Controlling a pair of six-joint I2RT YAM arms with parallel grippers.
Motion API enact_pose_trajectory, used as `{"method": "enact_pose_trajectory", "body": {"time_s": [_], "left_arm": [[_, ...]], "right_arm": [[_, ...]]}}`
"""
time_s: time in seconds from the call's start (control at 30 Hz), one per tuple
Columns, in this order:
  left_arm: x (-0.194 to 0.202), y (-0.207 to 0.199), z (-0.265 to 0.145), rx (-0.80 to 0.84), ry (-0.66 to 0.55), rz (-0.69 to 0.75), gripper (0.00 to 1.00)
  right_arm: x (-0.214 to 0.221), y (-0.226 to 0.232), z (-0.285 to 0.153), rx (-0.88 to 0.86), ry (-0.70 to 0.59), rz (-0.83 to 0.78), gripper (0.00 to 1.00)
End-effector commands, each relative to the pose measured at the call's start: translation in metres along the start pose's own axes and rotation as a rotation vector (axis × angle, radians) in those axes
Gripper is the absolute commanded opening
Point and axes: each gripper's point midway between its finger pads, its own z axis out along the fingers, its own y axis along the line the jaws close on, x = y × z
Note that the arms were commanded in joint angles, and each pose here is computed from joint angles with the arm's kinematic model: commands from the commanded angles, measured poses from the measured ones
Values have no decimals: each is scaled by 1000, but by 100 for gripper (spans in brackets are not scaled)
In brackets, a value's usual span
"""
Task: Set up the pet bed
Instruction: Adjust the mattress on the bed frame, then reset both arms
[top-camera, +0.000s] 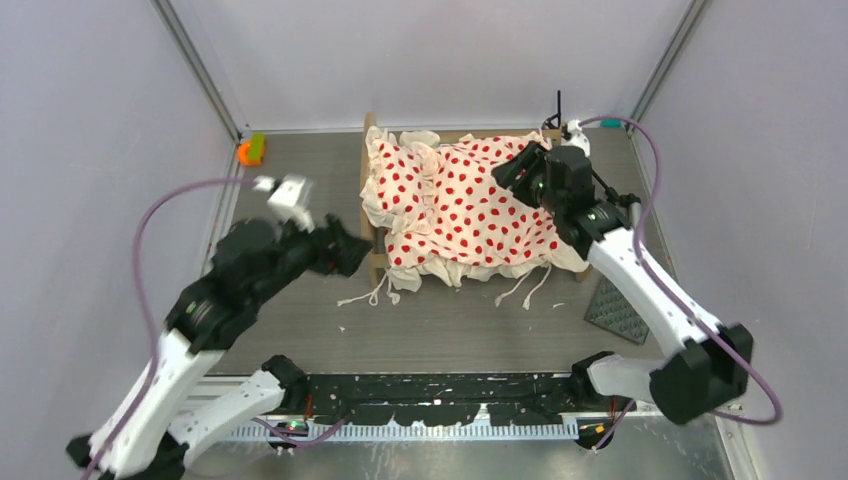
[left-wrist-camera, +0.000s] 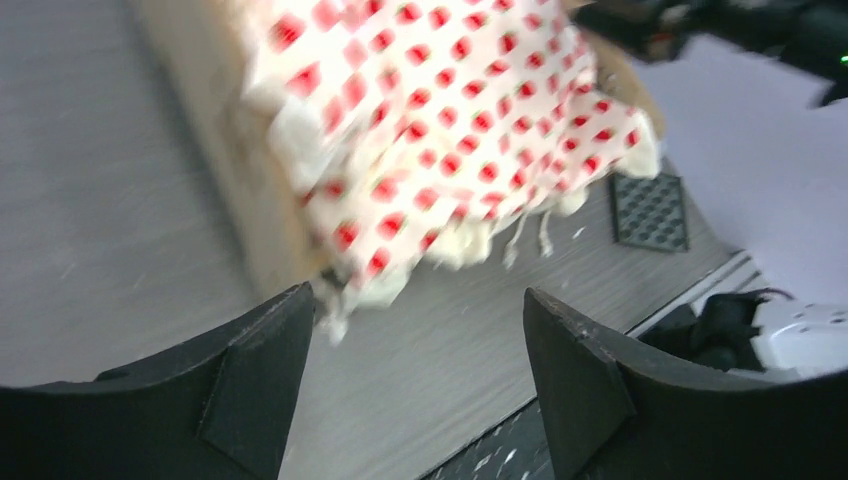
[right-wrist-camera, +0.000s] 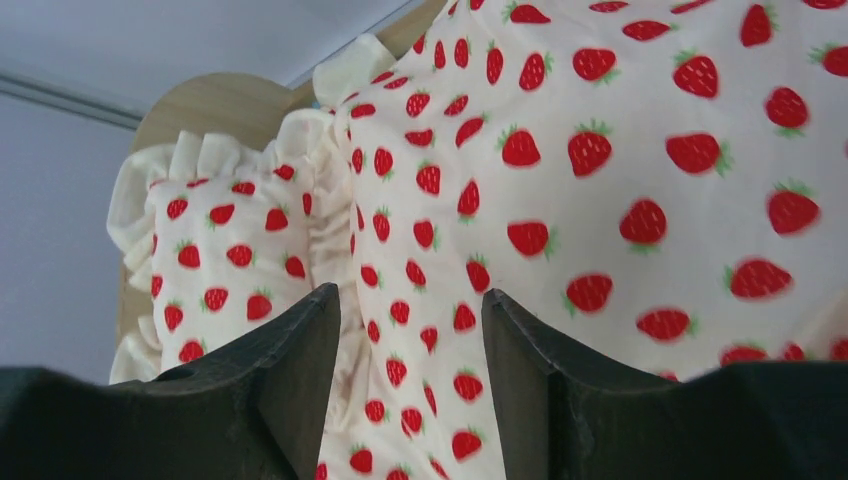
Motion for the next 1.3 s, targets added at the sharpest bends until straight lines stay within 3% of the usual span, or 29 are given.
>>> {"method": "enact_pose_trajectory", "body": {"time_s": [0.0,0.17,0.4,0.6,0.77,0.9,1.07,1.17,1.27], "left_arm": [[-47,-80,86,272,-48,50,77],[-27,-126,165,309,-39,162,74],[49,-104,256,181,70,210,69],[97,-76,268,118,134,234,65],[120,-63,262,102,180,243,63],[96,-70,243,125,127,234,64],[22,-90,197,146,28,252,76],[-8,-86,156,111,27,241,82],[4,-50,115,-20,95,193,86]], "right_arm": [[-46,71,38,-333,-53,134,59],[-54,58,100,-361,-30,195,58],[-45,1,151,-264,-32,224,57],[-29,-47,175,-154,-36,219,57],[-23,-53,179,-158,-14,225,57],[-57,-15,145,-246,-56,181,58],[-117,31,53,-264,-172,34,61],[-111,11,-6,-125,-165,-8,63],[-90,-27,-64,29,-176,-7,64]]}}
